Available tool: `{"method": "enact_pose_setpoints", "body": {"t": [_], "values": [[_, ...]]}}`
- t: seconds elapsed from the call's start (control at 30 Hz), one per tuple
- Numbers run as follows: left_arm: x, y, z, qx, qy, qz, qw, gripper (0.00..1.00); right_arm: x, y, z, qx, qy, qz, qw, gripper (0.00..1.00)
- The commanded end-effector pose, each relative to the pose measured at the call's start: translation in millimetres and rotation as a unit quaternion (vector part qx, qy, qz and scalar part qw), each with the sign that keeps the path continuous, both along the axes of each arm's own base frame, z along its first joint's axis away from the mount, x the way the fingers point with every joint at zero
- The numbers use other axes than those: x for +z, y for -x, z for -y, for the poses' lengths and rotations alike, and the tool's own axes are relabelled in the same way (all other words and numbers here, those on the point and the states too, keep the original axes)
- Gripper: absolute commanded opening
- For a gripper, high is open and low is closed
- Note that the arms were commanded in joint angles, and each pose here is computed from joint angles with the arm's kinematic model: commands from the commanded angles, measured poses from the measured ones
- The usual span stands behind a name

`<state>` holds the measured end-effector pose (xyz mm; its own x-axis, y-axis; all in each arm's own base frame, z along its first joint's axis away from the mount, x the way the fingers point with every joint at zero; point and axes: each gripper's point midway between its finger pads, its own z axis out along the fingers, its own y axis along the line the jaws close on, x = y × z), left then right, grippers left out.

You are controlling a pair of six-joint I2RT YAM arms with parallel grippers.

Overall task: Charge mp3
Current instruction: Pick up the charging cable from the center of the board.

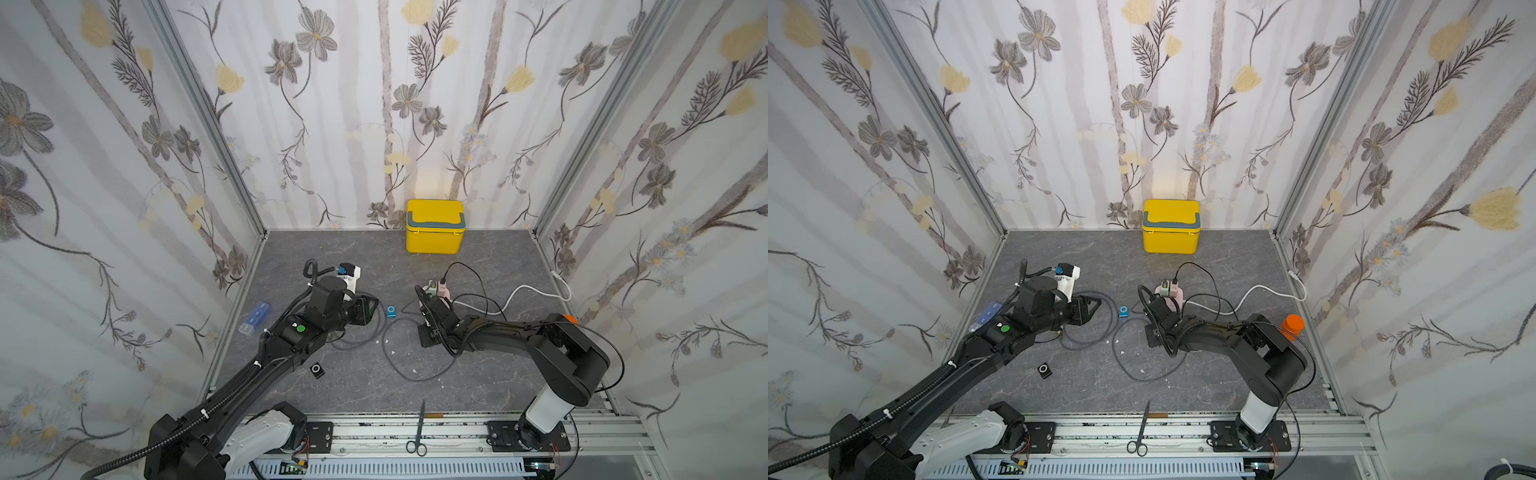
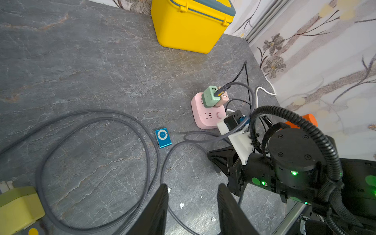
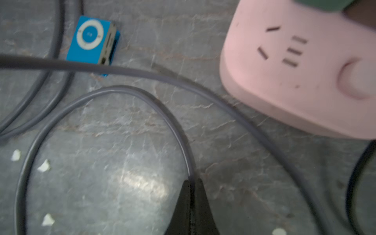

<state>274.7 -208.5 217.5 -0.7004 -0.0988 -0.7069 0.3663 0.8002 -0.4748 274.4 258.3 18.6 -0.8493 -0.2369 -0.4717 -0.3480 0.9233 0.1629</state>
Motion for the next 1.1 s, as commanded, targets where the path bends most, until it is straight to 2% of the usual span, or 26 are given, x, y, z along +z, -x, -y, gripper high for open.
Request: {"method": "enact_pose_setpoints", "body": {"t": [0.0, 0.13, 0.37, 0.47, 0.57, 0.73, 1.0, 1.07], "values": [[-2.3, 13.9, 7.6, -0.04, 0.005, -0.002, 0.999, 0.42, 3.5, 32.1, -1.8, 0.012, -0.018, -0.08, 0.997, 0.0], [-13.8, 37.9, 21.5, -0.088, -0.019, -0.005, 0.996, 0.42, 40.7, 29.8, -19.7, 0.009, -0.088, -0.069, 0.994, 0.0], [-43.2, 71.5, 27.2, -0.107, -0.055, 0.0, 0.993, 0.48, 79.1, 19.0, -34.3, -0.037, -0.175, -0.056, 0.982, 0.0], [-54.3, 82.0, 30.3, -0.112, -0.092, 0.03, 0.989, 0.5, 90.2, 15.8, -45.4, -0.056, -0.219, -0.066, 0.972, 0.0], [-60.6, 86.1, 33.9, -0.099, -0.107, 0.063, 0.987, 0.6, 105.2, 13.8, -58.5, -0.068, -0.268, -0.073, 0.958, 0.0], [-51.6, 99.7, 51.8, -0.1, -0.067, 0.113, 0.986, 0.65, 119.6, 9.5, -64.4, -0.09, -0.292, -0.07, 0.95, 0.0], [-61.5, 90.1, 70.9, -0.077, -0.121, 0.185, 0.972, 0.66, 128.3, 13.5, -75.1, -0.09, -0.312, -0.085, 0.942, 0.0], [-61.9, 85.0, 74.7, -0.068, -0.137, 0.199, 0.968, 0.65, 129.1, 24.7, -83.7, -0.074, -0.31, -0.089, 0.944, 0.0]]}}
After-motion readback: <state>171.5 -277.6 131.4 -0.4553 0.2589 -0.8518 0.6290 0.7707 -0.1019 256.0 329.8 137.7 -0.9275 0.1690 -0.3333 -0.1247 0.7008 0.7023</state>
